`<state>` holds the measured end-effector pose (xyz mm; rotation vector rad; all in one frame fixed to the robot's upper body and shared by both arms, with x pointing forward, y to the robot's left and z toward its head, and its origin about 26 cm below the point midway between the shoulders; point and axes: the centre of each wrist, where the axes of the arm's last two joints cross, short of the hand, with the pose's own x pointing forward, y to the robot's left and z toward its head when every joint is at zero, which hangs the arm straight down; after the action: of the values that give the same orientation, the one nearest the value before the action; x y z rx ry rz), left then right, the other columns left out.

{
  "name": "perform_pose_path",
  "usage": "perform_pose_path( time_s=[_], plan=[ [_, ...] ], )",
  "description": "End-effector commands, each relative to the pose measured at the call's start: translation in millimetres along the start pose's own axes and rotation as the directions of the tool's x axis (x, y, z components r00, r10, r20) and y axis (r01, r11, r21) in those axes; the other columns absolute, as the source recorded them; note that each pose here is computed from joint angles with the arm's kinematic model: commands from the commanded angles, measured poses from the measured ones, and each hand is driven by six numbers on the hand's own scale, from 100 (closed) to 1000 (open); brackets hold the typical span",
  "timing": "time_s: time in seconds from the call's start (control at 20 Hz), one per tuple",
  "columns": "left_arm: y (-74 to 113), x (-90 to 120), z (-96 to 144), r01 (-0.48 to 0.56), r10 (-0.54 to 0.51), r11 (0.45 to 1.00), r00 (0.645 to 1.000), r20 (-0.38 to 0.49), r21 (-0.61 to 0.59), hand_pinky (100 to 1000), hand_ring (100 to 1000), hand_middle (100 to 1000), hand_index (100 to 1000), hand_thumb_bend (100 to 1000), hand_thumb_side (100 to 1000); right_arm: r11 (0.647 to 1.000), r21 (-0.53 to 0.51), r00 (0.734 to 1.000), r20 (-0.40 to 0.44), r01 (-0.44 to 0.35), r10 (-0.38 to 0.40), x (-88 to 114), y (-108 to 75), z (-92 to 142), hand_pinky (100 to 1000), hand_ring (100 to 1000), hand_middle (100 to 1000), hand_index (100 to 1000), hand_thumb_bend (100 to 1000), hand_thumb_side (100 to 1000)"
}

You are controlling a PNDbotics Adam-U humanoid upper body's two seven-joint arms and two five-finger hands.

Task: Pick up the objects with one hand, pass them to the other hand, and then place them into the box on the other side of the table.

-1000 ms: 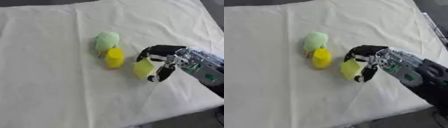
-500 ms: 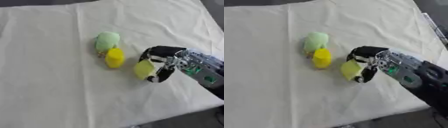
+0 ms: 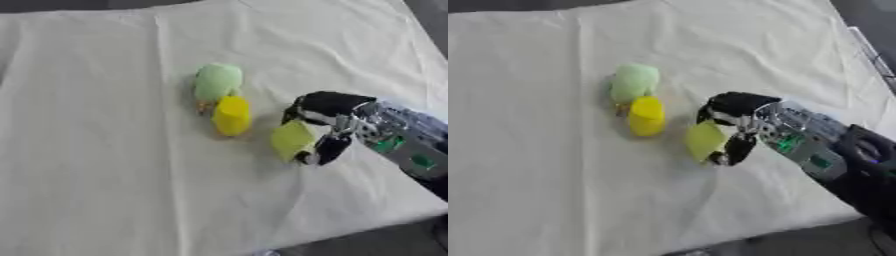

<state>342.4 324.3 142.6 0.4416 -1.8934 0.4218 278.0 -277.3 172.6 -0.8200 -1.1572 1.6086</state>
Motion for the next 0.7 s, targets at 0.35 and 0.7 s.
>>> perform_pose_path(
  time_s=[0.35, 0.7],
  plan=[
    [2.5, 9.8, -5.8, 0.007, -0.006, 1.0, 0.999, 0.037, -0.008, 847, 674, 727, 729, 163, 689, 0.972, -0.202, 0.989, -0.056, 0.123, -0.137, -6.6, -15.3, 4.6, 904, 637, 425, 546, 321, 100],
    [-1.2, 23.0, -13.6, 0.022, -0.019, 0.999, 0.997, 0.076, -0.042, 848, 675, 727, 728, 151, 664, 0.837, -0.475, 0.955, 0.023, 0.271, -0.296, -10.3, -34.4, 6.3, 543, 547, 375, 506, 333, 100]
  ],
)
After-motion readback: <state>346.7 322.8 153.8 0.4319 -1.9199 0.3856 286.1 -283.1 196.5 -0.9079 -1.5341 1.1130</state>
